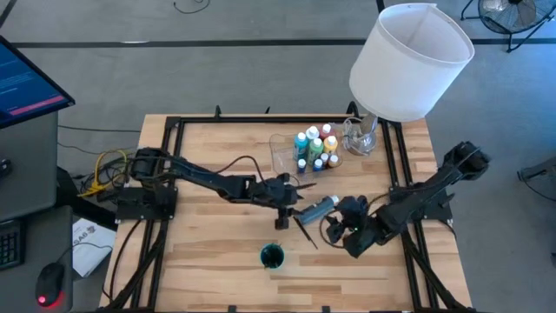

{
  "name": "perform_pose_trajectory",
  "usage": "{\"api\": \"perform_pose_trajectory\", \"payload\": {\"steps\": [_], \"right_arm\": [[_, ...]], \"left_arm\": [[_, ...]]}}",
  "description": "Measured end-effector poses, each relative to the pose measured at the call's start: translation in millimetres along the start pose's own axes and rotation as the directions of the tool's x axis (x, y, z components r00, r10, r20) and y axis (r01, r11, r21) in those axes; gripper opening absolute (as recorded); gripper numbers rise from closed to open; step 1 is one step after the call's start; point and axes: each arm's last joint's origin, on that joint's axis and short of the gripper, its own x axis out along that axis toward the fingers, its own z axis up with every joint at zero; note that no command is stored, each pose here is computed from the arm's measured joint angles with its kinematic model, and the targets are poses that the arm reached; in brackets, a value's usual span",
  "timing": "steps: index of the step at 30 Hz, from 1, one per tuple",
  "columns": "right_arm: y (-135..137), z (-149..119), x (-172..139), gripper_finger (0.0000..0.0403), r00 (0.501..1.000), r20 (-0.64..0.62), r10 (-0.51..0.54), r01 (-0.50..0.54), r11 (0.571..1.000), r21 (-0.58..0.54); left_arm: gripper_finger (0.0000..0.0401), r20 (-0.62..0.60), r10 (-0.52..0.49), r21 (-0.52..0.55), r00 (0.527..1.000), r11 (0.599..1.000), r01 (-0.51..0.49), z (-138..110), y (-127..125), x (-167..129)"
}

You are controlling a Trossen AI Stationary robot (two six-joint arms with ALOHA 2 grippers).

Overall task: Pick & Place Paint Supplies
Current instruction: Put the big black paint bottle into the transparent bin

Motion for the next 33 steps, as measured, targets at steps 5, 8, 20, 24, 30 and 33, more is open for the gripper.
{"api": "perform_pose_trajectory", "payload": {"steps": [5,8,20,24,30,33], "right_arm": [[2.0,-3.7,26.9,0.0230,0.996,-0.074,-0.054,0.053,0.998,-0.017],[5.1,-0.7,36.4,0.0230,0.990,-0.139,-0.024,0.022,1.000,-0.014],[15.1,-2.6,40.7,0.0230,0.963,-0.246,0.105,-0.110,0.994,-0.008],[9.3,-5.1,46.4,0.0230,0.955,-0.276,0.108,-0.108,0.994,0.014],[6.6,-6.8,69.5,0.0230,0.953,-0.289,0.086,-0.087,0.996,0.009],[6.2,-6.3,85.8,0.0230,0.941,-0.323,0.098,-0.102,0.995,0.006]], "left_arm": [[0.0144,0.015,-0.010,0.003,1.000,1.000,0.010,5.9,-4.0,3.3],[0.0144,0.011,-0.020,0.006,1.000,1.000,0.020,5.4,-5.8,3.1],[0.0144,-0.035,-0.024,0.054,0.999,0.998,0.026,0.9,-7.1,2.9],[0.0144,-0.036,-0.020,0.051,0.999,0.998,0.022,0.8,-5.5,3.1],[0.0144,-0.038,-0.019,0.050,0.999,0.999,0.021,0.5,-4.6,3.2],[0.0144,-0.040,-0.018,0.051,0.999,0.999,0.020,0.4,-4.6,3.2]]}}
